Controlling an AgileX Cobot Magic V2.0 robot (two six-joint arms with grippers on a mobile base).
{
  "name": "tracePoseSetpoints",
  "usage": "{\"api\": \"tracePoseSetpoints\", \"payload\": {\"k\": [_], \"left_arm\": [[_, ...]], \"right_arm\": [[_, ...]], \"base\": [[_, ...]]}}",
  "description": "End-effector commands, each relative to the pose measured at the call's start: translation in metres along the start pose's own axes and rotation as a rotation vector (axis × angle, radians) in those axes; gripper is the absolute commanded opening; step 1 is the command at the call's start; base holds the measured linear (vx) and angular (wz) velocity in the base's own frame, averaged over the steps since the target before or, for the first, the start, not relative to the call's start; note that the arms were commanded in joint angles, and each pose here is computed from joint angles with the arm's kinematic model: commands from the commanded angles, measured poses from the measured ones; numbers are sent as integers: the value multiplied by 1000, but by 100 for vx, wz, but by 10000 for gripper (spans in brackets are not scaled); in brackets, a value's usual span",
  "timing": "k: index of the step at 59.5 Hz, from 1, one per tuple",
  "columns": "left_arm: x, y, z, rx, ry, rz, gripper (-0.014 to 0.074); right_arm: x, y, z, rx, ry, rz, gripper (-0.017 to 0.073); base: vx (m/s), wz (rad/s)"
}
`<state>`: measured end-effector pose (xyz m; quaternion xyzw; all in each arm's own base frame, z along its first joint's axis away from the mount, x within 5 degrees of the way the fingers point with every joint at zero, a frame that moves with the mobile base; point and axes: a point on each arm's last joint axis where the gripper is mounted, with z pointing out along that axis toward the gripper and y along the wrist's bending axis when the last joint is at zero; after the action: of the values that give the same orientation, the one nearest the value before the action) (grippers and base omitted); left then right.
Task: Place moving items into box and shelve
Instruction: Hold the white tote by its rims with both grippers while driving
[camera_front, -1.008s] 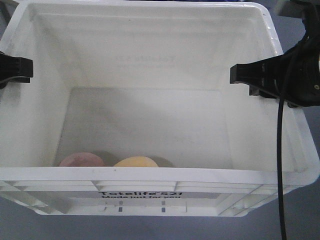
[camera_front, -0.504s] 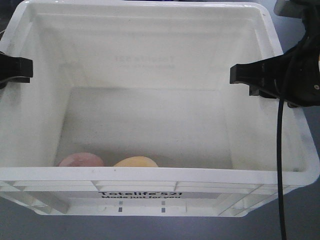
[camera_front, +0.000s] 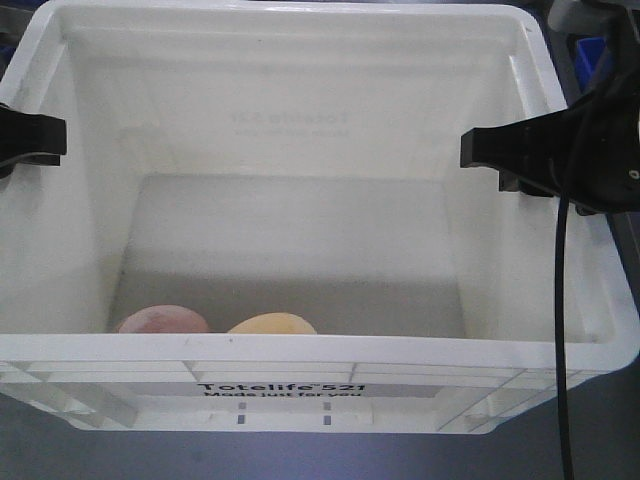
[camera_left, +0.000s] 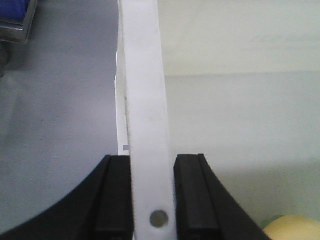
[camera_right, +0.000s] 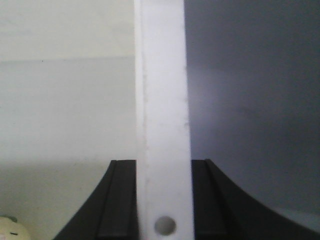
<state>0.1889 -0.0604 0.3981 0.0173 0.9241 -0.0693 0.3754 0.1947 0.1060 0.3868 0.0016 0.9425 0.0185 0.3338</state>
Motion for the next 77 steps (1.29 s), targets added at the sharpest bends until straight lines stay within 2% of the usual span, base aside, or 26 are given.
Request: {"api": "tracePoseSetpoints", "payload": {"k": [1, 36, 77], "left_arm": [[-16, 7, -18, -47, -165, 42, 67], [-16, 7, -18, -47, -165, 42, 67], [-16, 7, -18, -47, -164, 43, 67]], "right_arm": [[-16, -15, -23, 42, -173, -10, 127], [-16, -15, -23, 42, -173, -10, 127], [-16, -15, -23, 42, -173, -10, 127]], "base": [[18, -42], [20, -29], [23, -15]]}}
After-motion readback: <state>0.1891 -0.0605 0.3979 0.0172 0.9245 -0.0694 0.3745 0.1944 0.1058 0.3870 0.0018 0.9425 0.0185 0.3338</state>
